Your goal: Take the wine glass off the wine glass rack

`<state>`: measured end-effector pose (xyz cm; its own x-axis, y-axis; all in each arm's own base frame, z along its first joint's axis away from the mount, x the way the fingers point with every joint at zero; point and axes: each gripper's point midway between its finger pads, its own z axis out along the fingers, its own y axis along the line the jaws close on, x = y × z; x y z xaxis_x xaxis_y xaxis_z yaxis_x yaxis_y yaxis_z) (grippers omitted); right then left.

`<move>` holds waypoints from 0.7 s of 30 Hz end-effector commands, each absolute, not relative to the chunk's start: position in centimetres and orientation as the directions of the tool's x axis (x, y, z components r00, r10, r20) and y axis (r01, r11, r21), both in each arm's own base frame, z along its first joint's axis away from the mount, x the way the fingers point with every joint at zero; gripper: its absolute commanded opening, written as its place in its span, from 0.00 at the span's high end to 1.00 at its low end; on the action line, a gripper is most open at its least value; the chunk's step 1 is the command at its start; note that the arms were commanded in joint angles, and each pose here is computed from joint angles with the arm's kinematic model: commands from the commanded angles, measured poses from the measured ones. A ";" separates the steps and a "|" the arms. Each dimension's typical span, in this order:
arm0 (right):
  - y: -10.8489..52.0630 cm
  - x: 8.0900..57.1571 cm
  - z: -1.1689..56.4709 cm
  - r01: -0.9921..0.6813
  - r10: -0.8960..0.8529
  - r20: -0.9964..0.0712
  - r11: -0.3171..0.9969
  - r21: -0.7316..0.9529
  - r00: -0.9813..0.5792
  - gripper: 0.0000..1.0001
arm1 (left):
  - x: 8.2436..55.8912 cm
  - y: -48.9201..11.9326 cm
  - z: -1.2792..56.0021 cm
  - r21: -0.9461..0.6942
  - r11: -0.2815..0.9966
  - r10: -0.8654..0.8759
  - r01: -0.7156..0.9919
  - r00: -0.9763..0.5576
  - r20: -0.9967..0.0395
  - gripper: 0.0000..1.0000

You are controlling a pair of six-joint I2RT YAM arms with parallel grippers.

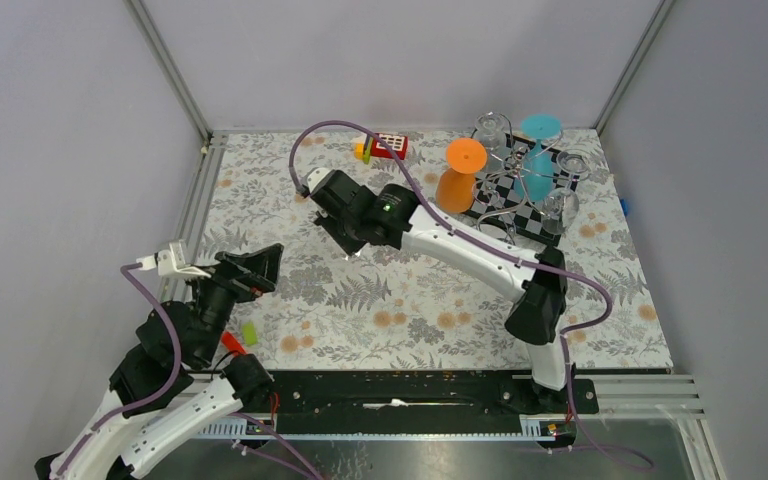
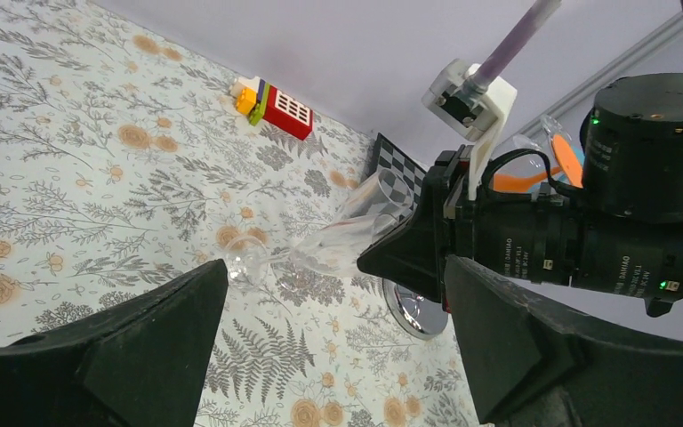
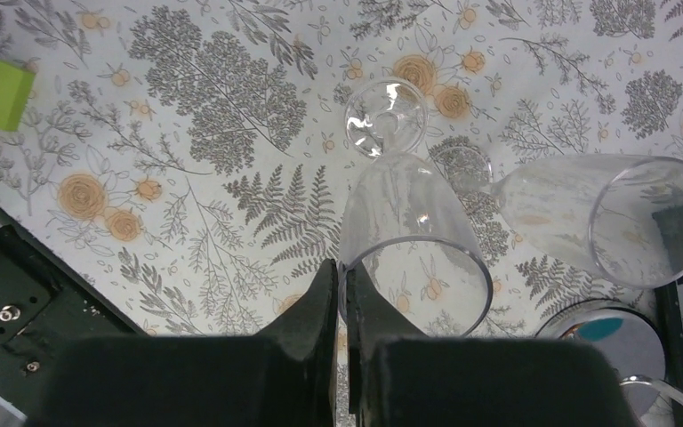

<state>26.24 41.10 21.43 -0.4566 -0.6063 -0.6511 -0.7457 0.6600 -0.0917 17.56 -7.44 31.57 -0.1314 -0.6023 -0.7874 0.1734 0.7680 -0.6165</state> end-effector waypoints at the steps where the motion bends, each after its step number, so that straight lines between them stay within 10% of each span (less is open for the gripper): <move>1: 40.3 26.8 23.0 -0.721 -0.629 -0.636 0.674 -0.159 -0.447 1.00 | 17.6 -6.2 32.1 -0.618 0.772 -0.613 0.148 -0.081 -0.786 0.01; 21: 42.1 27.5 21.8 -0.738 -0.648 -0.583 0.665 -0.117 -0.491 0.97 | 17.3 -5.4 31.1 -0.614 0.780 -0.608 0.123 -0.082 -0.789 0.01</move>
